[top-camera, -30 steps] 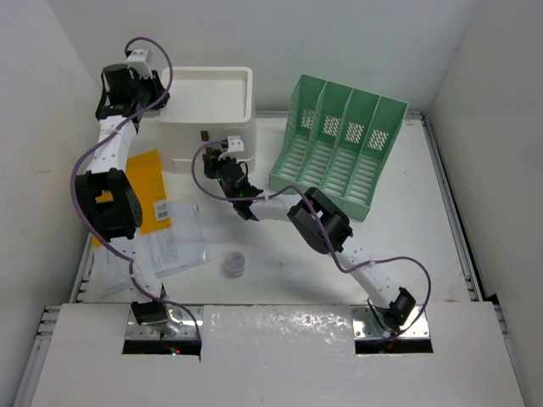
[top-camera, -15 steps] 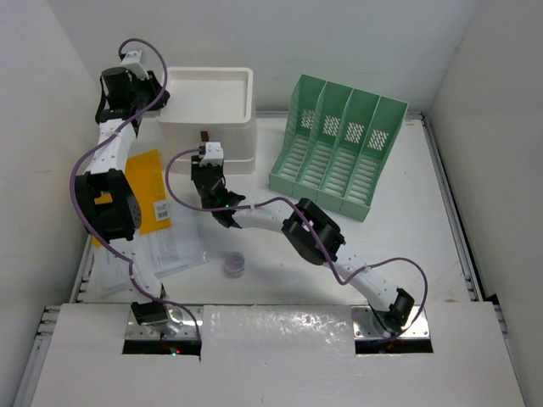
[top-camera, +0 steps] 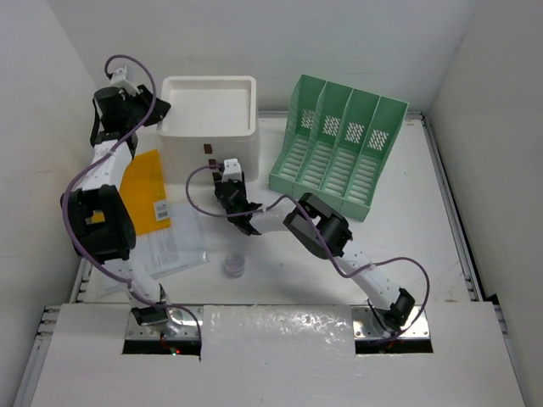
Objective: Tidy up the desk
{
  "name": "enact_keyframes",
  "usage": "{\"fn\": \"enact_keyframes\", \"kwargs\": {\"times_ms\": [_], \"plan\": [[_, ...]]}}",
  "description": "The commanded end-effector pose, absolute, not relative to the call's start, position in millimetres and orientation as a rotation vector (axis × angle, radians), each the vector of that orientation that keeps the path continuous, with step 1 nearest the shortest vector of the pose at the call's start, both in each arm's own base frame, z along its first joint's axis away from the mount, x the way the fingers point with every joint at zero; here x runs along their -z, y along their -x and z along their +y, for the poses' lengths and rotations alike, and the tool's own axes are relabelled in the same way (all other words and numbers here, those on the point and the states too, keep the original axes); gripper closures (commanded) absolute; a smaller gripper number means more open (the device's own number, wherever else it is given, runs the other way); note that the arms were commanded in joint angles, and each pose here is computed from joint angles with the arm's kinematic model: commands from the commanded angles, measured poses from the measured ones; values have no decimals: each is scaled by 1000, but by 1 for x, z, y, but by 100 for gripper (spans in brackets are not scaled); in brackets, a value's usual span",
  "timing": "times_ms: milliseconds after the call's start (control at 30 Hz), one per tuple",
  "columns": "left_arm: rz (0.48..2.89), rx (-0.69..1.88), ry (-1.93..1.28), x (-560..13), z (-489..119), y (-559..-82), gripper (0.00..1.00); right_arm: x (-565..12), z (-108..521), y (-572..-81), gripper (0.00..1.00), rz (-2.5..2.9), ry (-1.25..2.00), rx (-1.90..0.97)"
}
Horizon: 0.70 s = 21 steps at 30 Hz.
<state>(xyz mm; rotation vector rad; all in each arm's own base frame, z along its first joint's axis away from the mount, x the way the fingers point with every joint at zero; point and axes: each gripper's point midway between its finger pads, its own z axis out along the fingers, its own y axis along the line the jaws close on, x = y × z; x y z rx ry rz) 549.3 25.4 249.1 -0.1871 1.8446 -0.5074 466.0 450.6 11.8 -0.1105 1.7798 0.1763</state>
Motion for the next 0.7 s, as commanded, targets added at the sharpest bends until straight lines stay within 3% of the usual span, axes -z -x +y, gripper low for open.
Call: {"fn": "enact_keyframes", "kwargs": {"times_ms": [0, 367, 667], "plan": [[2224, 901, 491, -165, -32, -463, 100, -99, 447, -480, 51, 1642, 91, -344], [2152, 942, 809, -176, -34, -434, 100, -114, 446, -452, 43, 1549, 248, -462], [2114, 1023, 880, -190, -43, -418, 100, -118, 446, -473, 50, 1518, 177, -457]]}}
